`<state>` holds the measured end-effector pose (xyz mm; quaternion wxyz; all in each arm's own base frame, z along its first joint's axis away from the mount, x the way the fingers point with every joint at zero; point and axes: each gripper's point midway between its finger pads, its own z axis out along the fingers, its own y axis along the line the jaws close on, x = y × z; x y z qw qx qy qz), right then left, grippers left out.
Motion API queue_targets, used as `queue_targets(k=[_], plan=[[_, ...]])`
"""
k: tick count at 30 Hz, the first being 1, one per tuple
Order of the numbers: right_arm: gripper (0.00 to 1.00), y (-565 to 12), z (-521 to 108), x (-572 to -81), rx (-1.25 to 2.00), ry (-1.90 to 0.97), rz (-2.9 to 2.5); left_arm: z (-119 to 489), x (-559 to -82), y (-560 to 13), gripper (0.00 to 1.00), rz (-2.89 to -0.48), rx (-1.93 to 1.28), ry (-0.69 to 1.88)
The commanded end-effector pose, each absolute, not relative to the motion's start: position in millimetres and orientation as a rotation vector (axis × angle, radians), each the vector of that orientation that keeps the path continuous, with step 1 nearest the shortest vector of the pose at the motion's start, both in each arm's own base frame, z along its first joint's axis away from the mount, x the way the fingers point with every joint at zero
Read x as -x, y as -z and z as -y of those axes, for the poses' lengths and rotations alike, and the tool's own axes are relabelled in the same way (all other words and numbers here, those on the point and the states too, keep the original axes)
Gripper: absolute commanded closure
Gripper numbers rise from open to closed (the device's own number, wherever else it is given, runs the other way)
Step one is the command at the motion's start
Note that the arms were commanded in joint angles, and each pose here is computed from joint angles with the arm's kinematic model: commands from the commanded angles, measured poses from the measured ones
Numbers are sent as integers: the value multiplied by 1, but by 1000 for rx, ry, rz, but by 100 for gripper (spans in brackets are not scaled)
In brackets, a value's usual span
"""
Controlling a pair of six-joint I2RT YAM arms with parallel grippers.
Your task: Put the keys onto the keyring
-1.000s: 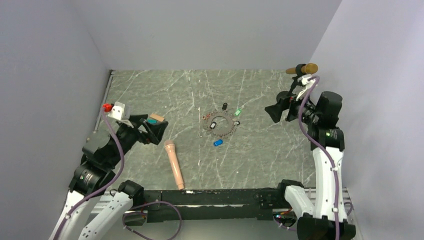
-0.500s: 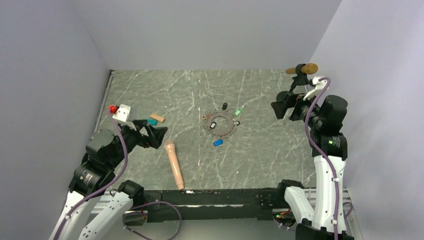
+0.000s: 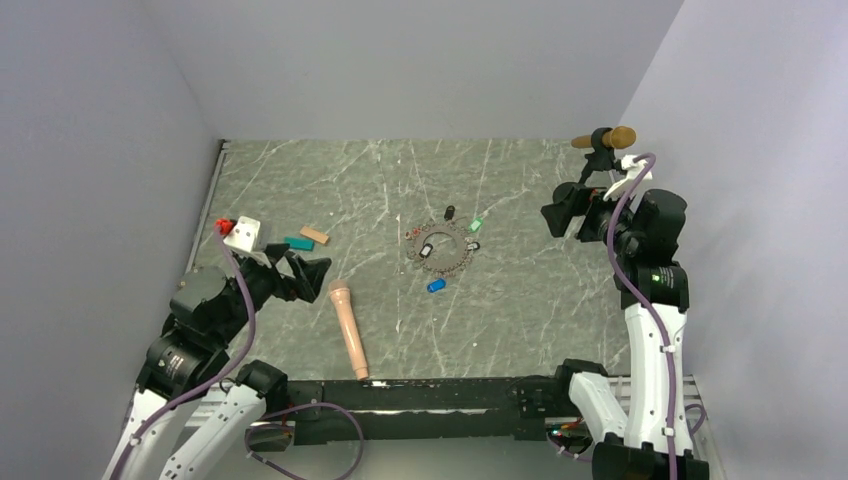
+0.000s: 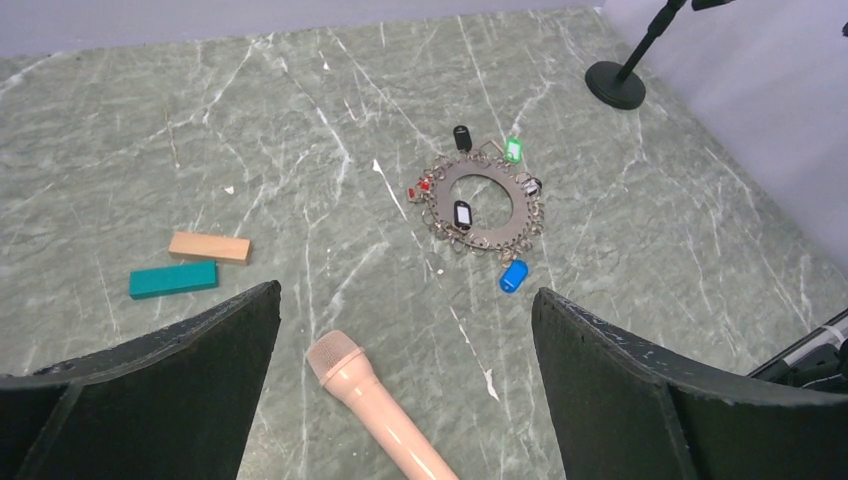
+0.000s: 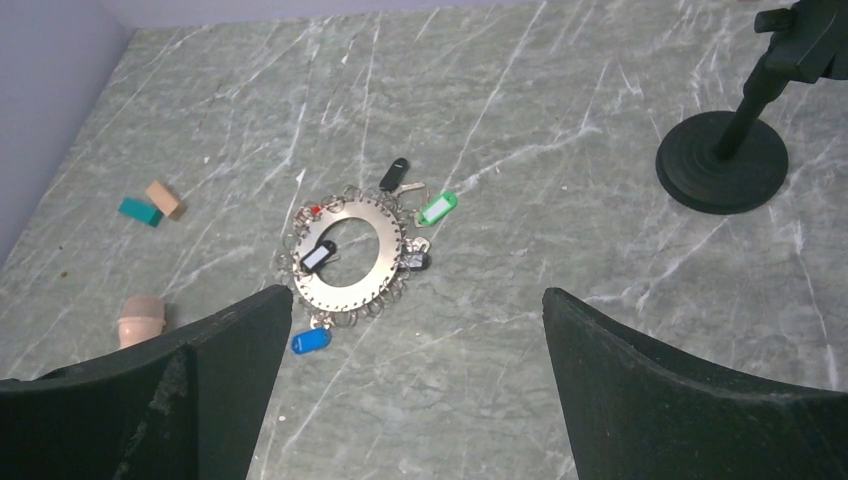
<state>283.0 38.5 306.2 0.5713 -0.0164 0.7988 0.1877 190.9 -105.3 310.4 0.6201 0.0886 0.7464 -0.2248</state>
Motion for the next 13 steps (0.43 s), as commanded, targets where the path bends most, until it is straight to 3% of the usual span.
queue_targets(k=[1,13], plan=[[0,-312,-31,-292,0,-412,-1843,101,-194,-311,1,-1694,-195,489],[0,-306,-26,-306,-6,-399,-1864,107,-214,-312,1,-1656,-191,474]])
